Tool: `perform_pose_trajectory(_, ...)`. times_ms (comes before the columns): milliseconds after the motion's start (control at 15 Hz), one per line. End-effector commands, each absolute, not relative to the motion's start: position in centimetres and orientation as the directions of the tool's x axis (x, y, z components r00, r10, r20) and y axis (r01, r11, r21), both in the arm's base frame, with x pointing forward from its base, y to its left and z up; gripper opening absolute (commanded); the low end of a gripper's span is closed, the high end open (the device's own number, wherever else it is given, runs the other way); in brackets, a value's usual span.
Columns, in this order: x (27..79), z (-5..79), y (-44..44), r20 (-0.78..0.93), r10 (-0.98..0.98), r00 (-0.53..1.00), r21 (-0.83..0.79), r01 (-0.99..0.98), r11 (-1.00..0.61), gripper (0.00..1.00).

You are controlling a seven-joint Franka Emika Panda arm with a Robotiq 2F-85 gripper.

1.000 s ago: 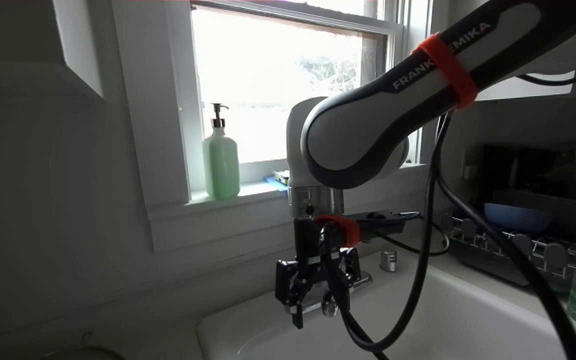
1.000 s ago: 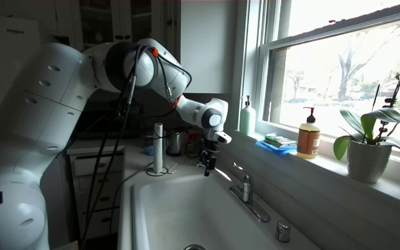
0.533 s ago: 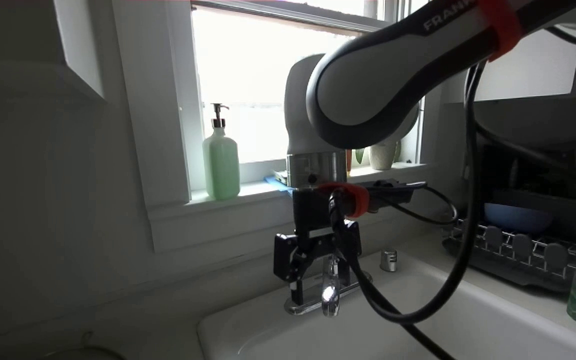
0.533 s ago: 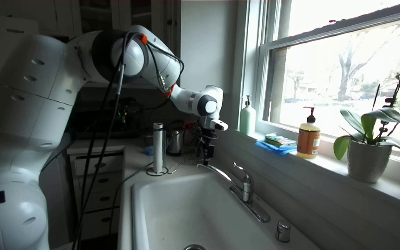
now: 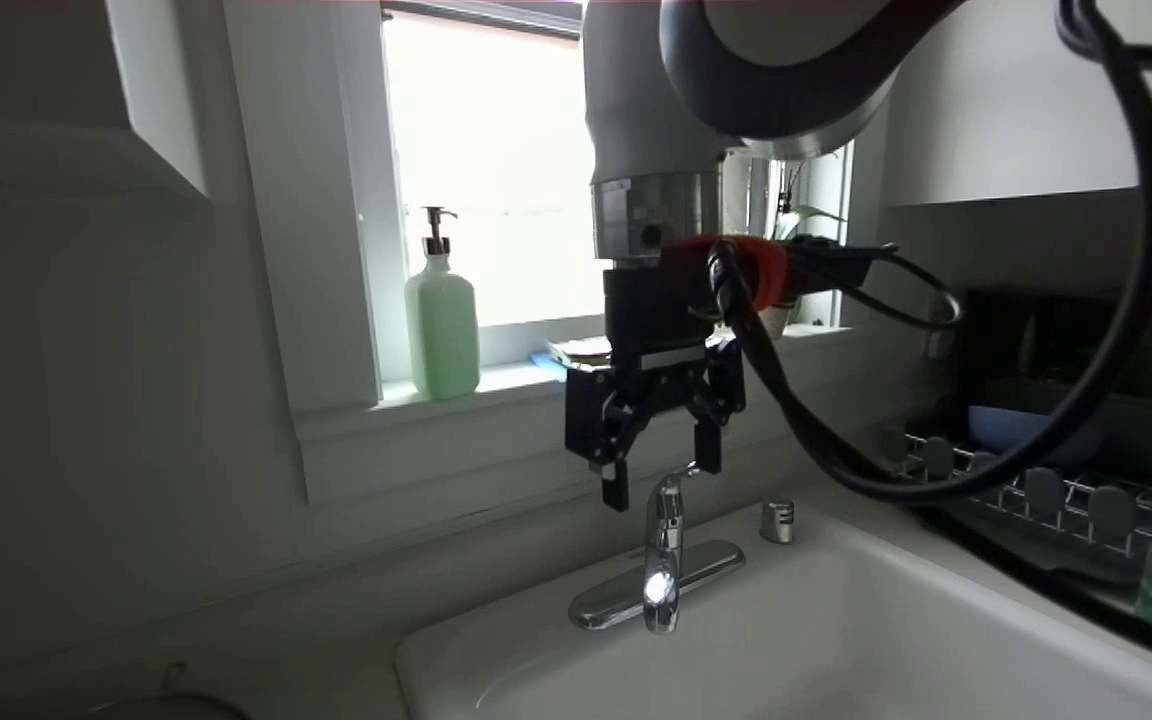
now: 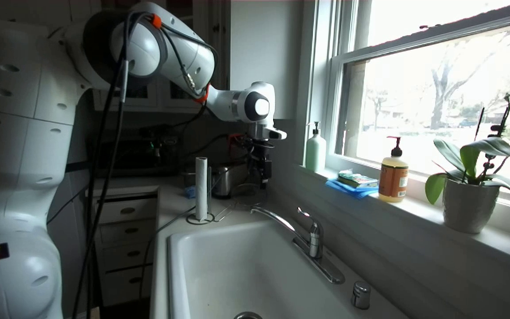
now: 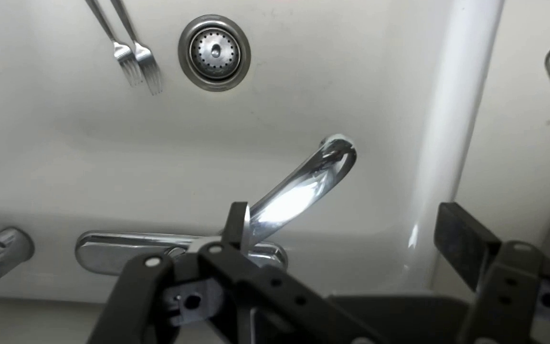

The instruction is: Turn the nozzle to the left

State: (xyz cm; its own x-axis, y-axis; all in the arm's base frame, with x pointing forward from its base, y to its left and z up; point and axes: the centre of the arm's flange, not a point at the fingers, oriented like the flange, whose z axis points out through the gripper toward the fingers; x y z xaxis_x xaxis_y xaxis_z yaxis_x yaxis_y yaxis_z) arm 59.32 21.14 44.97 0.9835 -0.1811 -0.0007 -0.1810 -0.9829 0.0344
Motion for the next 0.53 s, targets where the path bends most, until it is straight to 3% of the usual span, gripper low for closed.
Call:
perform_pose_trajectory(0,57.4,48.3,21.0,0.031,-0.200,0.979,0.082,-0.202,-0.976,1.00)
perform_pose_trajectory(467,56.8,51.1,21.0,0.046,-0.179,0.983,0.055,-0.181,-0.982,1.00)
